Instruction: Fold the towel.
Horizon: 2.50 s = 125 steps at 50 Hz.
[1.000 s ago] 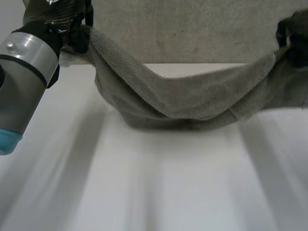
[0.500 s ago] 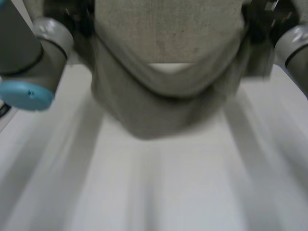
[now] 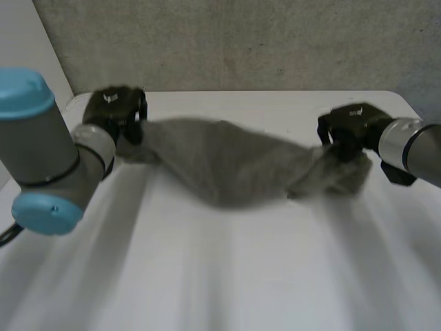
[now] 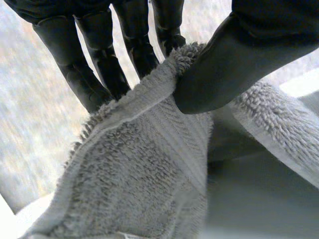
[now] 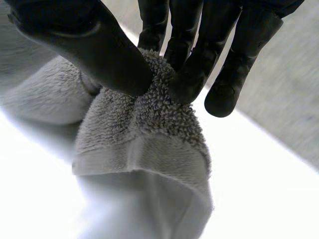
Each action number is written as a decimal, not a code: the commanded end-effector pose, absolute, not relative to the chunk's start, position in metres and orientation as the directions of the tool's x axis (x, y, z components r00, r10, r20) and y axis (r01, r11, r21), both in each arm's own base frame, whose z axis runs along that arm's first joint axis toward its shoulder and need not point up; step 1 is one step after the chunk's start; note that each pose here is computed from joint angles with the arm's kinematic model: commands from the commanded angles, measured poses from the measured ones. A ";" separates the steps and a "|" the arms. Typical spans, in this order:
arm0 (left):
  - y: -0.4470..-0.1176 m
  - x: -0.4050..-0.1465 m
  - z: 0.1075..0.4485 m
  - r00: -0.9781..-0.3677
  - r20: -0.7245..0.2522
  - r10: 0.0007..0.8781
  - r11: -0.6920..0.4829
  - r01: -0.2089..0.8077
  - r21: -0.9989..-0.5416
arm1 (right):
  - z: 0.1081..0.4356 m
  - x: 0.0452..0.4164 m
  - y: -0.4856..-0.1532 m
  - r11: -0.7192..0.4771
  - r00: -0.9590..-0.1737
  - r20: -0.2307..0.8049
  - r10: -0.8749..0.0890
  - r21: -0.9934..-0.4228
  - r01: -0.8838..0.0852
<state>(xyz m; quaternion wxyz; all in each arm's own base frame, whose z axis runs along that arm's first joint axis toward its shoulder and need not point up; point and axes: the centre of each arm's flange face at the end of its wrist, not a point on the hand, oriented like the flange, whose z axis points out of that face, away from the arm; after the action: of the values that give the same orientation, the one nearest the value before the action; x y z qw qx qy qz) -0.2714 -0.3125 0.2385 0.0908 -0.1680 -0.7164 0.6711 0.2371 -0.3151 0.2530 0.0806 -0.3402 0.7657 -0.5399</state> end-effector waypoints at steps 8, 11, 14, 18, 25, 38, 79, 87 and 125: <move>-0.293 -0.265 0.228 -0.913 -0.138 0.384 -0.009 0.146 -0.989 | 0.260 0.214 -0.326 0.239 -0.808 0.172 -0.564 -0.903 -0.358; -0.292 -0.267 0.222 -0.910 -0.139 0.391 0.005 0.154 -0.988 | 0.225 0.214 -0.338 0.309 -0.807 0.146 -0.572 -0.873 -0.377; -0.293 -0.269 0.212 -0.908 -0.144 0.394 0.024 0.167 -0.986 | 0.195 0.218 -0.346 0.348 -0.797 0.135 -0.589 -0.848 -0.400; -0.304 -0.274 0.203 -0.896 -0.195 0.398 0.010 0.217 -0.976 | 0.179 0.218 -0.371 0.317 -0.825 0.198 -0.530 -0.856 -0.409; -0.318 -0.281 0.209 -0.888 -0.248 0.386 -0.045 0.250 -0.967 | 0.183 0.213 -0.401 0.215 -0.882 0.303 -0.361 -0.893 -0.395; -0.340 -0.289 0.216 -0.898 -0.252 0.360 -0.092 0.234 -0.968 | 0.194 0.209 -0.419 0.095 -0.907 0.359 -0.219 -0.917 -0.386; -0.353 -0.288 0.199 -0.914 -0.255 0.317 -0.058 0.250 -0.966 | 0.166 0.217 -0.342 0.122 -0.745 0.404 -0.531 -0.833 -0.539; -0.353 -0.288 0.200 -0.914 -0.255 0.317 -0.058 0.250 -0.966 | 0.148 0.222 -0.371 0.121 -0.750 0.402 -0.525 -0.837 -0.533; -0.352 -0.289 0.196 -0.912 -0.255 0.323 -0.051 0.252 -0.966 | 0.105 0.266 -0.396 -0.015 -0.715 0.440 -0.543 -0.857 -0.515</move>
<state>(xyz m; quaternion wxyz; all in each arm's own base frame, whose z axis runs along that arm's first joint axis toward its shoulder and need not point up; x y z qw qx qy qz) -0.2891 -0.3521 0.1967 0.0257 -0.2085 -0.6877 0.6949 0.2620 -0.3952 0.1061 0.0092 -0.3742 0.7056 -0.6017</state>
